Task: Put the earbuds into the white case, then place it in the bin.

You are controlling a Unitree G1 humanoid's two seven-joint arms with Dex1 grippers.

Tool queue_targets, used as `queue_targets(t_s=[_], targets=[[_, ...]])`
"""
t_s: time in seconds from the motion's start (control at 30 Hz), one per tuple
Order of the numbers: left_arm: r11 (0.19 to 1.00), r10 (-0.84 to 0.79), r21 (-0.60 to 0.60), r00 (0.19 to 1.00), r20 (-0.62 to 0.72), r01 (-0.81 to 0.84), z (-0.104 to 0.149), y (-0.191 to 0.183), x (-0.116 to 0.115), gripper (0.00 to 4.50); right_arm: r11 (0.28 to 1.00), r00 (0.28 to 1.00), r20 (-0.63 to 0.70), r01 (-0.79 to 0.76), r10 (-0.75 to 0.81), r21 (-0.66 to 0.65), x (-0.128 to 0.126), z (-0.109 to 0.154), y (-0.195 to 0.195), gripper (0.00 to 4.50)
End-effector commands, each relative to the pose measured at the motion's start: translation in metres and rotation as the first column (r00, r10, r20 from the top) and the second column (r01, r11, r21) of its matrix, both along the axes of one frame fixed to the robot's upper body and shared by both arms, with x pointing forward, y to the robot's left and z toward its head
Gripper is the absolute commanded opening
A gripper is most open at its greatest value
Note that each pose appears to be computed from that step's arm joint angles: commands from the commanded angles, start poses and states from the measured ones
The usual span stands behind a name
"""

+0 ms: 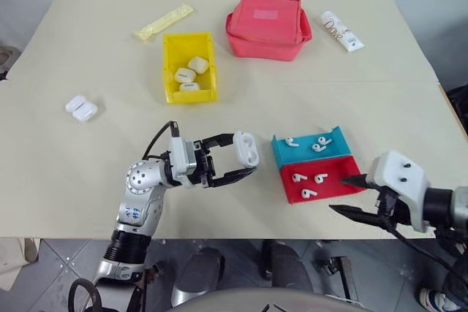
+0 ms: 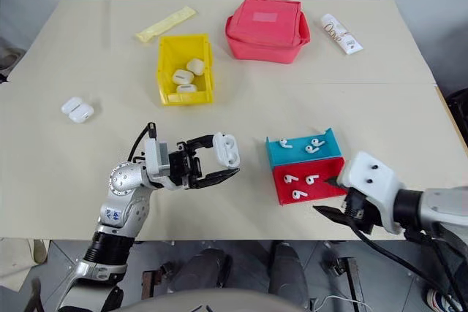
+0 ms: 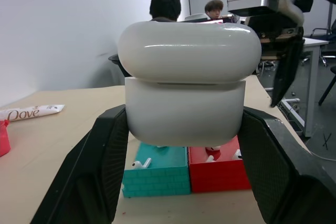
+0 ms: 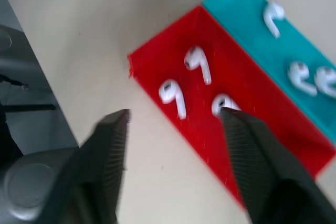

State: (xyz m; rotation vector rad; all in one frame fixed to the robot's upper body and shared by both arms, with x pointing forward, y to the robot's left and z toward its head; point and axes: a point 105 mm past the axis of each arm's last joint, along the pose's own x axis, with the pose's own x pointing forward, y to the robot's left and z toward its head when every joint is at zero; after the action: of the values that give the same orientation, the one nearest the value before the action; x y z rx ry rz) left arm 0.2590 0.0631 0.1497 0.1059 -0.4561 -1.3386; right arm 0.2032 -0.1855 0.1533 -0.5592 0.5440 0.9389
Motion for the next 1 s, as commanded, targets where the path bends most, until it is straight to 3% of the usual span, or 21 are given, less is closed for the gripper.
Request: queue_targets(t_s=[0.03,0.2,0.33,0.63,1.0], targets=[[1.0,0.003,-0.004,0.999,0.04,-0.003,0.008,-0.003,-0.006,2.76,0.998,0.999,0.017,-0.038,0.039,-0.059,0.009,0.002,0.003,2.81],[1.0,0.013,-0.009,0.999,0.036,-0.013,0.007,-0.004,-0.008,2.76,0.988,0.994,0.033,-0.103,0.107,-0.118,0.018,0.001,0.009,2.81],[1.0,0.02,-0.015,0.999,0.036,-0.019,0.007,-0.006,-0.009,2.76,0.975,0.989,0.022,-0.142,0.148,-0.17,0.027,-0.005,0.01,1.63],[1.0,0.015,-0.015,0.999,0.044,-0.014,0.005,-0.009,-0.013,2.76,0.919,0.965,-0.013,-0.254,0.262,-0.302,0.051,-0.013,0.009,1.63],[0.999,0.032,-0.012,0.999,0.045,-0.031,0.004,-0.006,-0.017,2.76,0.882,0.945,-0.062,-0.322,0.32,-0.344,0.062,-0.023,0.007,1.63]])
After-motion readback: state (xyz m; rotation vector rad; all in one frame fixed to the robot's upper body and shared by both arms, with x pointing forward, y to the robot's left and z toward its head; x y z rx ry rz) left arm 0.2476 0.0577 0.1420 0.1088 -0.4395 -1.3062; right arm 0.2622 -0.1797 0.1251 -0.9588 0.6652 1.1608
